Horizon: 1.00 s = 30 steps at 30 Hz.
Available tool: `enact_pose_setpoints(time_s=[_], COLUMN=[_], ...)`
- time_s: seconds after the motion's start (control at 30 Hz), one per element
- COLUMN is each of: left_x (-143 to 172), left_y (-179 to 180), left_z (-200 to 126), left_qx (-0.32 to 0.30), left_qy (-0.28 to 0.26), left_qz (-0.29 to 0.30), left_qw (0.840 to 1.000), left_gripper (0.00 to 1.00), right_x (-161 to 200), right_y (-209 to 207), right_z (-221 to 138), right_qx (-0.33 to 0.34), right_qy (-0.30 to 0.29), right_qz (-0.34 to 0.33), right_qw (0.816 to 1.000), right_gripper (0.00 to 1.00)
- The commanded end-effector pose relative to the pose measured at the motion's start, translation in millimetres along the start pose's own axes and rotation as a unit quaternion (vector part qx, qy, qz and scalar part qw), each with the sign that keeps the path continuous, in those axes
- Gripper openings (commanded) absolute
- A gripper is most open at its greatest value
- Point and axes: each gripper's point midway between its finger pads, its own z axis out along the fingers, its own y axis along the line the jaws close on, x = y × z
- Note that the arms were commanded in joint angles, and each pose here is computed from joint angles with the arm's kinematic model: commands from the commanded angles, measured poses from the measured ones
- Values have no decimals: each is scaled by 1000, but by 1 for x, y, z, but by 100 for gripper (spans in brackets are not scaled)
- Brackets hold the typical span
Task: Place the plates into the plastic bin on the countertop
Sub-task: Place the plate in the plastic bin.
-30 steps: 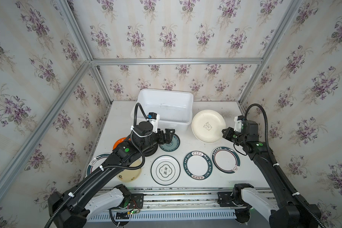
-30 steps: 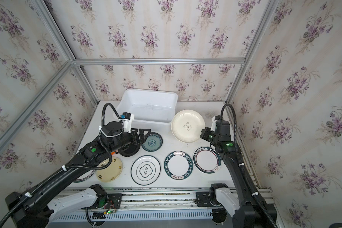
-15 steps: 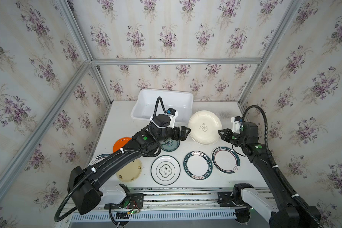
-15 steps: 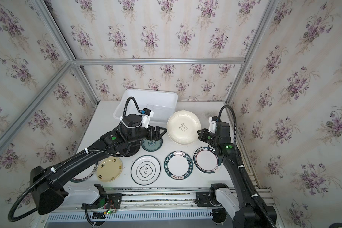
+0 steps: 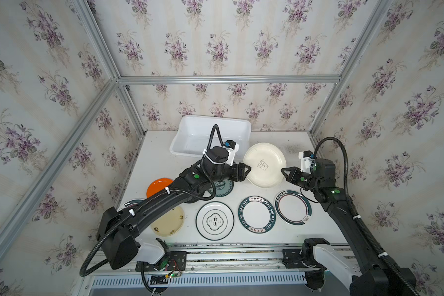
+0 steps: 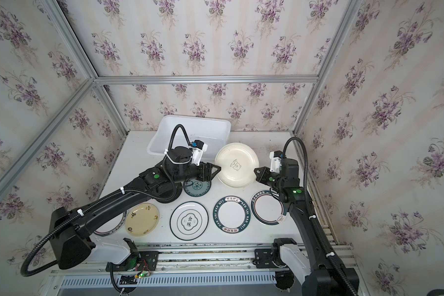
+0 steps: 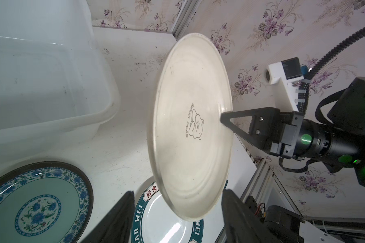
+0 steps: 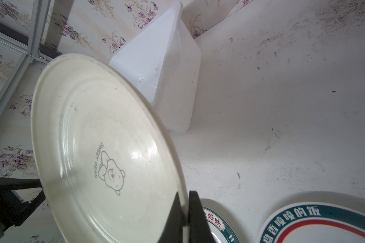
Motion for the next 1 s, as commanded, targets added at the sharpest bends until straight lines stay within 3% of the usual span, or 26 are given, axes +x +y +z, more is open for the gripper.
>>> enact_pose_setpoints(time_s=[0.0,0.1,0.17,0.27,0.47,0.97], left_x=[-12,-13,-14,-16,-17,-13], left_y=[-3,-3,-3,-3,-5,2], left_z=[1,4,6,8,13,25], left_qx=[3,2,1,0,2,-11], left_qy=[-19,-18,-19,-19,-17,-4], left_qz=[8,9,12,13,13,13], left_qw=[1000,1000,1000,1000,1000,1000], left_gripper=[62,56,41,38,20,23], right_x=[-8,-8,-8,-7,-6,-6], right_y=[10,10,11,11,13,25], right_z=[0,0,0,0,0,-2], right_qx=[-23,-25,-27,-29,-34,-64], right_qy=[-15,-14,-13,-12,-10,-5], right_qz=[-8,-7,-8,-9,-12,-29], right_qw=[1000,1000,1000,999,999,998], right_gripper=[0,0,0,0,0,0])
